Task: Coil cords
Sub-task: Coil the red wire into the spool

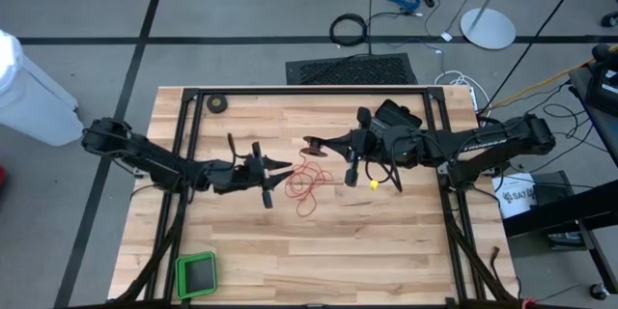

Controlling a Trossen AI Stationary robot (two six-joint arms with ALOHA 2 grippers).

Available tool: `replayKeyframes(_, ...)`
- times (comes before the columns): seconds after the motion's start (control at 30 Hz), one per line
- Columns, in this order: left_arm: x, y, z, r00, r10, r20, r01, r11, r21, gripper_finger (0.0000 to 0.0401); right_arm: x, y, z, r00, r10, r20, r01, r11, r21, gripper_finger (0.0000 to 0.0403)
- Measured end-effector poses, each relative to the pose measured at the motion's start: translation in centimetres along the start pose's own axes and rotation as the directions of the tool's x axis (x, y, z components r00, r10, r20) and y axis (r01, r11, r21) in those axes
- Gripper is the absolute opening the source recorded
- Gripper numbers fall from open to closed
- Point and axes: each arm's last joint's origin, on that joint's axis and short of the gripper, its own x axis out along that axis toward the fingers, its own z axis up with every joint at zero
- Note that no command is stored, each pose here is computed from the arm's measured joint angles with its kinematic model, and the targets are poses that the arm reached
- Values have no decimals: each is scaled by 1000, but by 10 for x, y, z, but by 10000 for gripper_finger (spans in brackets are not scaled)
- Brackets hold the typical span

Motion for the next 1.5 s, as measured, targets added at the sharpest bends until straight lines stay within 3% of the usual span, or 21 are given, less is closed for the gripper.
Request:
replayKeyframes(0.9, 5, 11, 0, 1000, -3, -2, 2, 999, -54, 111, 4, -10, 3, 999, 14, 33, -12, 998, -60, 0)
replayKeyframes(1.2, 10, 25, 1, 997, 72, 2, -72, 997, -21, 111, 6, -18, 8, 996, -20, 86, 25, 998, -63, 0)
replayKeyframes(1.33, 10, 29, 1, 993, 115, 4, -115, 993, -3, 90, 7, -21, 8, 996, -32, 88, 38, 997, -61, 0)
replayKeyframes(1.5, 10, 29, 1, 990, 144, 5, -144, 990, 1, 29, 9, -22, 4, 998, -34, 60, 38, 997, -69, 0)
